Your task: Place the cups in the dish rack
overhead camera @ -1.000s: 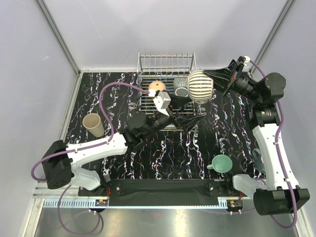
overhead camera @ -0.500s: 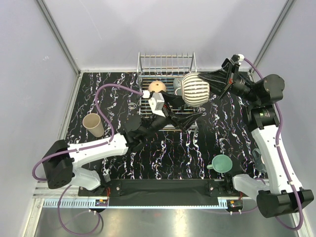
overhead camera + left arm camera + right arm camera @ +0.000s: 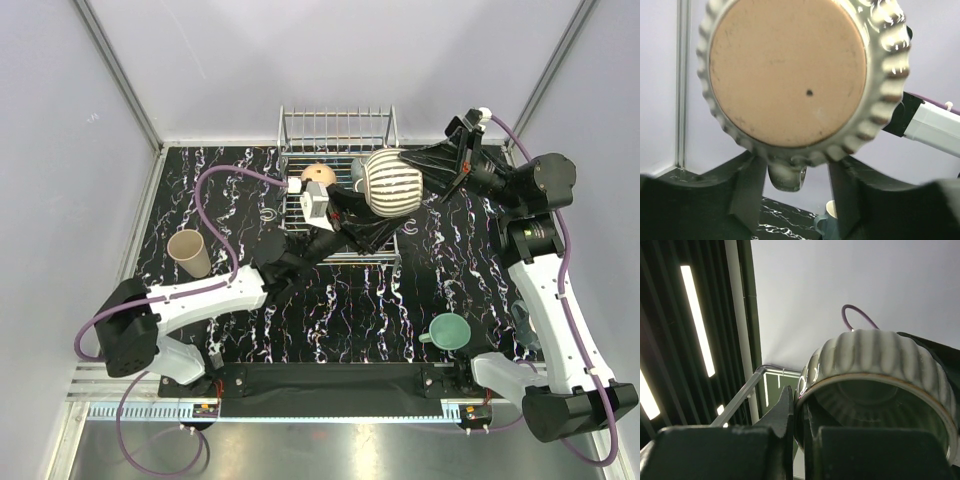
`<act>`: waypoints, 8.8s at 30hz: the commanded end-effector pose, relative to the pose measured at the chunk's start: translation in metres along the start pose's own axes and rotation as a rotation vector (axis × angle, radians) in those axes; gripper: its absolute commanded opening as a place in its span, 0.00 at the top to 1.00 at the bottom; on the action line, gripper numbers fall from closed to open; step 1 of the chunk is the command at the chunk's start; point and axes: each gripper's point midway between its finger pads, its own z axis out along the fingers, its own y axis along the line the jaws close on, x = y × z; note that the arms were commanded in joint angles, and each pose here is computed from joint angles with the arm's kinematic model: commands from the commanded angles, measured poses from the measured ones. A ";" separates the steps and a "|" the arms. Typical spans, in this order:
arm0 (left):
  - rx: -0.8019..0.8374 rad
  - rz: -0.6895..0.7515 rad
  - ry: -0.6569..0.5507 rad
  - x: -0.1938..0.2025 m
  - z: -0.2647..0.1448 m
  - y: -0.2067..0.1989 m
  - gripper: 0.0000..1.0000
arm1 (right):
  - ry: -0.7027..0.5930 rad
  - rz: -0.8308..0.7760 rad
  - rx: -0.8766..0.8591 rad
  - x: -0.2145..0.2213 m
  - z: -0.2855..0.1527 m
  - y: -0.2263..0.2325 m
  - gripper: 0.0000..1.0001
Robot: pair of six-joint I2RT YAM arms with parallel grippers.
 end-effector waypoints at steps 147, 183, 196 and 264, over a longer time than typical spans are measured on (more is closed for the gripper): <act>-1.193 0.098 1.042 0.178 -0.196 0.337 1.00 | -0.585 -0.727 1.227 -0.125 -0.164 -0.185 0.07; -1.088 -0.039 0.939 0.135 -0.189 0.268 0.28 | -0.715 -0.550 1.485 -0.125 -0.214 -0.209 0.11; -0.753 -0.157 0.782 0.077 -0.157 0.125 0.25 | -0.980 -0.293 1.800 -0.134 -0.344 -0.231 0.13; -0.423 -0.362 0.727 0.043 -0.197 0.005 0.18 | -1.588 0.234 1.513 -0.117 -0.460 -0.297 1.00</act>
